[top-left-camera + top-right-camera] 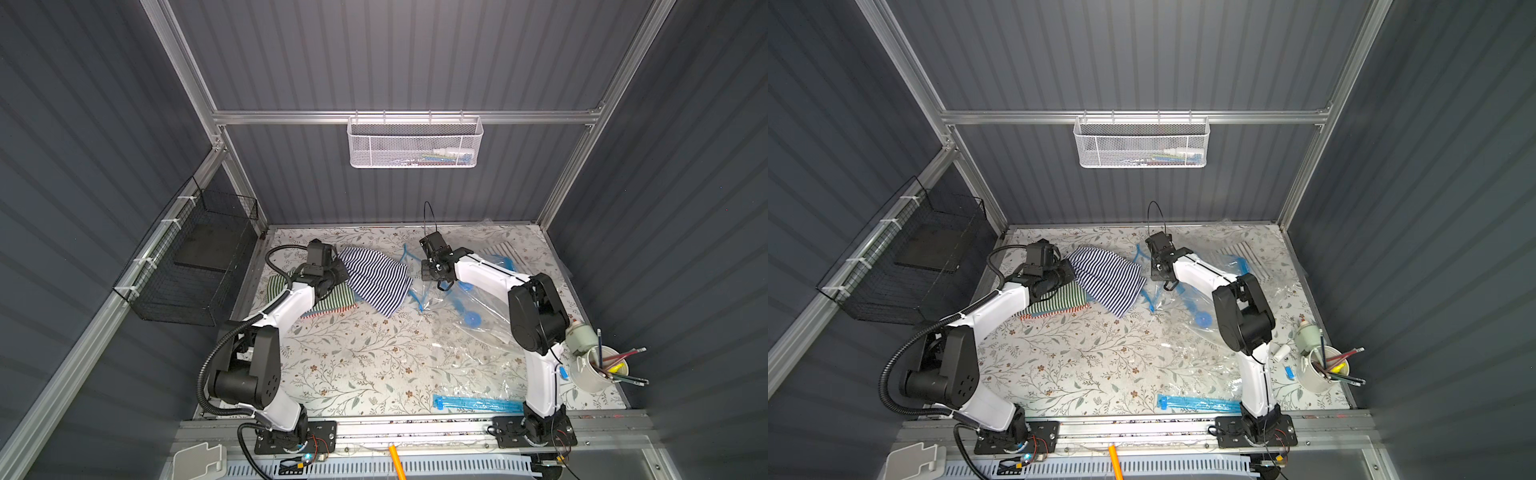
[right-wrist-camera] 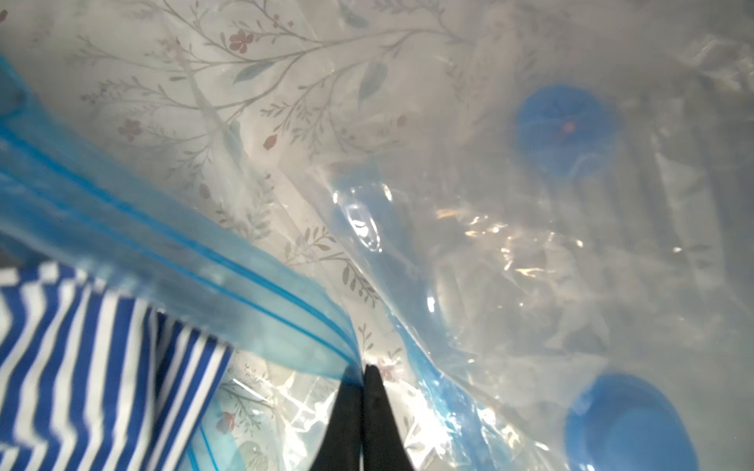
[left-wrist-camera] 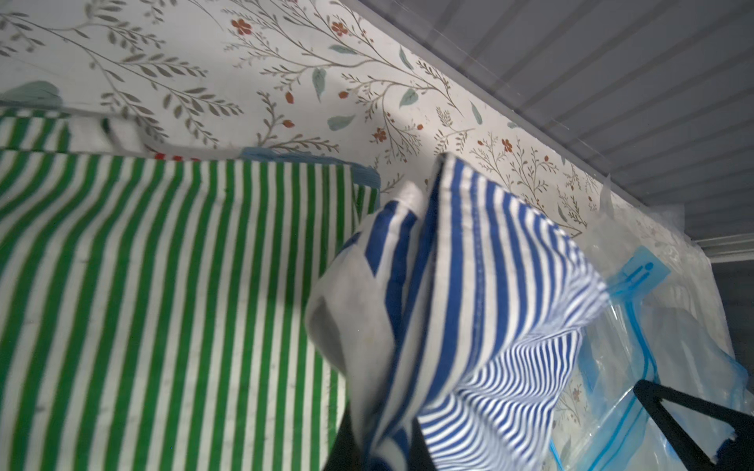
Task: Take the tank top out of the vacuum bag
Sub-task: Take out the tank top from the vacuum bag, then place the tank top on the tank top.
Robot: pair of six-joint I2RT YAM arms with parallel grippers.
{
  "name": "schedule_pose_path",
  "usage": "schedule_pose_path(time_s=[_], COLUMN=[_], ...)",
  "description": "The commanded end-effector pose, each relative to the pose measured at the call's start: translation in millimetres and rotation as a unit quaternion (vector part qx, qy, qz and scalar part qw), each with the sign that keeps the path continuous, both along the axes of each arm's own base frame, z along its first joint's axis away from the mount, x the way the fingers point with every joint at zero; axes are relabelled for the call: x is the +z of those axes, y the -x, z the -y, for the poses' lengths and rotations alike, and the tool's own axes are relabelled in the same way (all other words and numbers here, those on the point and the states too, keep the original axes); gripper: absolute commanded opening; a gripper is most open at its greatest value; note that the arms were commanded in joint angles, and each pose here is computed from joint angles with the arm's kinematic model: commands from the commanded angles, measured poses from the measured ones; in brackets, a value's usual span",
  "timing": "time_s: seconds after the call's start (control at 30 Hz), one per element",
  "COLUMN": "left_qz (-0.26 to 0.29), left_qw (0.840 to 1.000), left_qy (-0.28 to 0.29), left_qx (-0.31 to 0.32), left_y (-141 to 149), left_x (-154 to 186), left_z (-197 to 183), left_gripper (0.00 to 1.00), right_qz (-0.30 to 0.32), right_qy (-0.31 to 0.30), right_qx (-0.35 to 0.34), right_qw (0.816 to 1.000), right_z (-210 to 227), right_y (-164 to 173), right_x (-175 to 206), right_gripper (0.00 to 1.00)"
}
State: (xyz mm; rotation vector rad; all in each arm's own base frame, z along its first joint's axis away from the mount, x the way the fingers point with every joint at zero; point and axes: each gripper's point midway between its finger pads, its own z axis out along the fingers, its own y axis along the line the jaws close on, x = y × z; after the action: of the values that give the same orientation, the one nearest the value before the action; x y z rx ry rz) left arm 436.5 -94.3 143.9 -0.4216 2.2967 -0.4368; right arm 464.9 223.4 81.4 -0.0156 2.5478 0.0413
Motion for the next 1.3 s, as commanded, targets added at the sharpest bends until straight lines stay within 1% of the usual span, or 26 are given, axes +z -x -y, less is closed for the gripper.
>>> schedule_pose_path(time_s=[0.0, 0.2, 0.43, 0.5, 0.63, 0.9, 1.03, 1.13, 1.27], left_qz=[0.013, 0.012, 0.017, 0.021, 0.025, 0.046, 0.047, 0.045, 0.042], left_qw=[1.0, 0.999, 0.999, 0.999, 0.998, 0.997, 0.997, 0.998, 0.997], left_qy=[-0.011, 0.011, 0.029, 0.029, 0.048, 0.051, 0.045, 0.031, -0.003], left_qx=[0.024, 0.05, 0.042, 0.039, 0.026, 0.028, 0.033, 0.035, 0.059], left_y=[2, -2, -16, -24, -39, -56, -54, -44, -26], left_x=[13, 19, 31, 38, 49, 76, 81, 82, 82], left_z=[-21, -41, -36, -34, -25, -24, -27, -31, -50], left_gripper=[0.0, 0.0, 0.0, 0.0, 0.0, 0.0, 0.0, 0.0, 0.0], right_qz=[-0.004, -0.009, -0.011, -0.012, -0.011, -0.009, -0.009, -0.008, -0.007], right_qy=[0.014, 0.009, 0.0, -0.001, -0.003, -0.008, -0.01, -0.009, -0.009], right_qx=[-0.015, -0.009, -0.005, -0.004, -0.002, 0.001, 0.001, 0.002, 0.004], right_qw=[1.0, 1.0, 1.0, 1.0, 1.0, 1.0, 1.0, 1.0, 1.0], right_z=[9, 8, 6, 6, 7, 7, 8, 9, 10], right_y=[-3, -3, -3, -3, -3, -4, -5, -5, -5], right_x=[-2, -5, -9, -11, -11, -12, -12, -11, -10], right_gripper=[0.0, 0.0, 0.0, 0.0, 0.0, 0.0, 0.0, 0.0, 0.0])
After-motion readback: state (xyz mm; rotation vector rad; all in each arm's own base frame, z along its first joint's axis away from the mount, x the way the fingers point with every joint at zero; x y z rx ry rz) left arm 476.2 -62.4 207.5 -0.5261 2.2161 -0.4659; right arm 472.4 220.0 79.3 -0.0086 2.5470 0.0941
